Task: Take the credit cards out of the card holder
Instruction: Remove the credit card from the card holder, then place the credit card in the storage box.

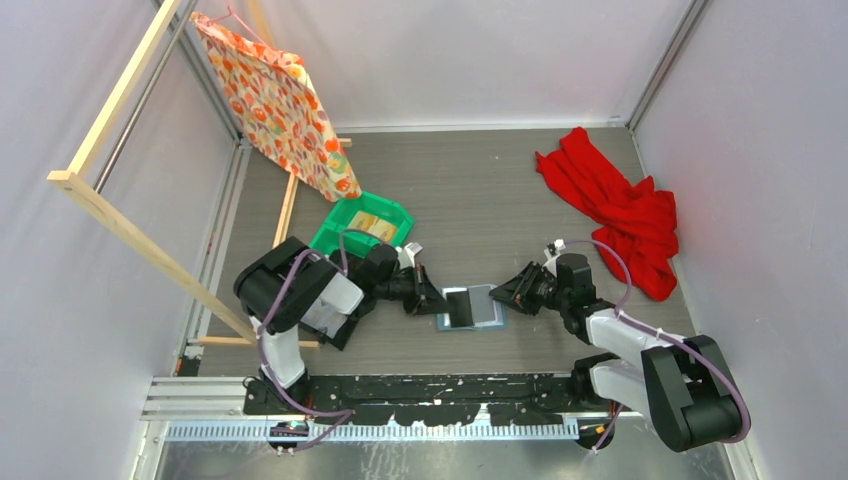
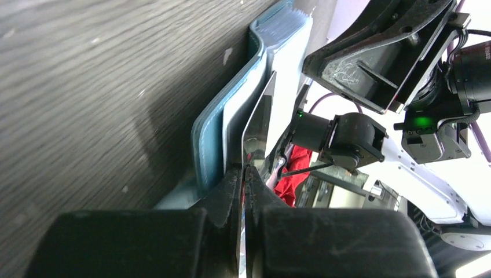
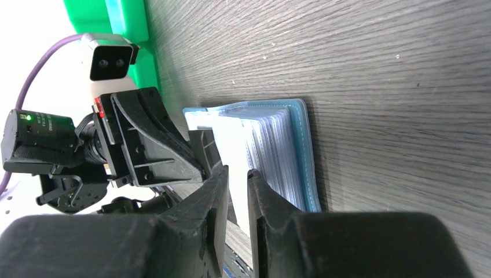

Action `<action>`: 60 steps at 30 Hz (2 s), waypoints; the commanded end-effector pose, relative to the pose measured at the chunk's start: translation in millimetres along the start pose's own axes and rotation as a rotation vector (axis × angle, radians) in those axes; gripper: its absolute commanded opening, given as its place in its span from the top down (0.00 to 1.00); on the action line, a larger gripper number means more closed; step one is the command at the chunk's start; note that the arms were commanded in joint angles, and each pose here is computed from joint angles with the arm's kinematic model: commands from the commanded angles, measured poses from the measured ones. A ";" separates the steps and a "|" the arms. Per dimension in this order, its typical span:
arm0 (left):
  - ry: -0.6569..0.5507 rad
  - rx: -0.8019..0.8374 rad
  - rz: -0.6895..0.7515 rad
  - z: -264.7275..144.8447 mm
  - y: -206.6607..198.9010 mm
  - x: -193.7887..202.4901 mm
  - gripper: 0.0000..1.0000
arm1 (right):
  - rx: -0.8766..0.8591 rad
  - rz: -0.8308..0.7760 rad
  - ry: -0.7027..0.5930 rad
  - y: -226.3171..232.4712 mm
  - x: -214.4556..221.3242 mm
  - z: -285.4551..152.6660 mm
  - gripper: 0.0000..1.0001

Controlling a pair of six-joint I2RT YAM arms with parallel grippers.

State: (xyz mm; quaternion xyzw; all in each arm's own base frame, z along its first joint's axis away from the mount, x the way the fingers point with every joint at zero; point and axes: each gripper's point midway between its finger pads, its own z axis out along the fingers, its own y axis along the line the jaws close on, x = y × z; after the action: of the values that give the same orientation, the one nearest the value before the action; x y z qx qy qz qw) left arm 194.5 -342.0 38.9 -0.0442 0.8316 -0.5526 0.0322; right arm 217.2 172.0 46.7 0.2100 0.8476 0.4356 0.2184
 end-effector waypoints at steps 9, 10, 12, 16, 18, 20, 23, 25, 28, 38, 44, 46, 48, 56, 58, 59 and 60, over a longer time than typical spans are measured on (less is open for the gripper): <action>-0.047 -0.147 0.046 -33.0 -1.0 1.5 0.99 | 0.116 -0.001 0.017 -28.0 8.5 0.3 0.76; -0.052 -0.147 0.054 -34.7 -5.1 0.0 1.00 | 0.111 -0.005 0.016 -25.9 8.1 -0.6 0.76; -0.060 -0.141 0.067 -37.2 -14.7 -2.2 1.00 | 0.106 -0.028 0.013 -19.1 5.8 -4.7 0.73; -0.071 -0.138 0.087 -41.0 -29.0 -6.5 0.99 | 0.108 -0.080 -0.011 1.3 -2.0 -21.4 0.55; -0.073 -0.133 0.092 -42.2 -35.3 -7.9 1.00 | 0.109 -0.121 -0.025 12.8 -6.7 -31.3 0.48; -0.072 -0.126 0.095 -42.5 -40.3 -8.5 1.00 | 0.102 -0.144 -0.026 22.2 -8.3 -38.4 0.42; -0.072 -0.098 0.108 -44.3 -54.0 -8.9 0.99 | 0.064 -0.154 -0.019 39.0 -10.0 -43.0 0.37; -0.071 -0.083 0.121 -48.4 -65.5 -8.0 0.99 | 0.035 -0.159 -0.023 50.6 -12.8 -45.2 0.36; -0.069 -0.062 0.176 -60.9 -90.3 -4.6 0.99 | -0.040 -0.179 0.017 74.0 -11.6 -48.0 0.36; -0.047 0.022 0.264 -92.1 -148.1 10.5 0.99 | -0.419 -0.170 0.090 151.8 -7.5 -58.7 0.21; -0.056 0.059 0.271 -99.1 -165.2 12.1 0.99 | -0.523 -0.171 0.134 171.6 -1.8 -65.8 0.20; -0.060 0.076 0.274 -100.7 -170.8 12.5 0.99 | -0.570 -0.169 0.172 178.8 4.2 -68.1 0.21; -0.061 0.092 0.273 -101.5 -174.7 12.7 1.00 | -0.589 -0.174 0.224 182.8 12.3 -67.3 0.22; -0.070 0.141 0.276 -102.9 -185.6 12.8 0.99 | -0.587 -0.196 0.353 183.0 45.3 -53.1 0.28; -0.078 0.141 0.279 -103.7 -186.8 11.8 0.99 | -0.589 -0.191 0.346 182.7 45.6 -51.9 0.35; -0.078 0.140 0.281 -103.8 -187.1 11.7 0.99 | -0.595 -0.188 0.344 183.9 45.3 -52.3 0.39; -0.077 0.139 0.280 -103.8 -186.7 11.8 0.99 | -0.598 -0.186 0.338 184.6 44.7 -52.5 0.44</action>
State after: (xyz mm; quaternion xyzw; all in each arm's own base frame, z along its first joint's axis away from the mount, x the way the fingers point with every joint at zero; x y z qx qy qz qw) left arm 181.3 -316.9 217.5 0.0284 0.8161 -0.5645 0.1203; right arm 183.0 258.8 204.8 0.0030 0.7424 0.6541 0.1452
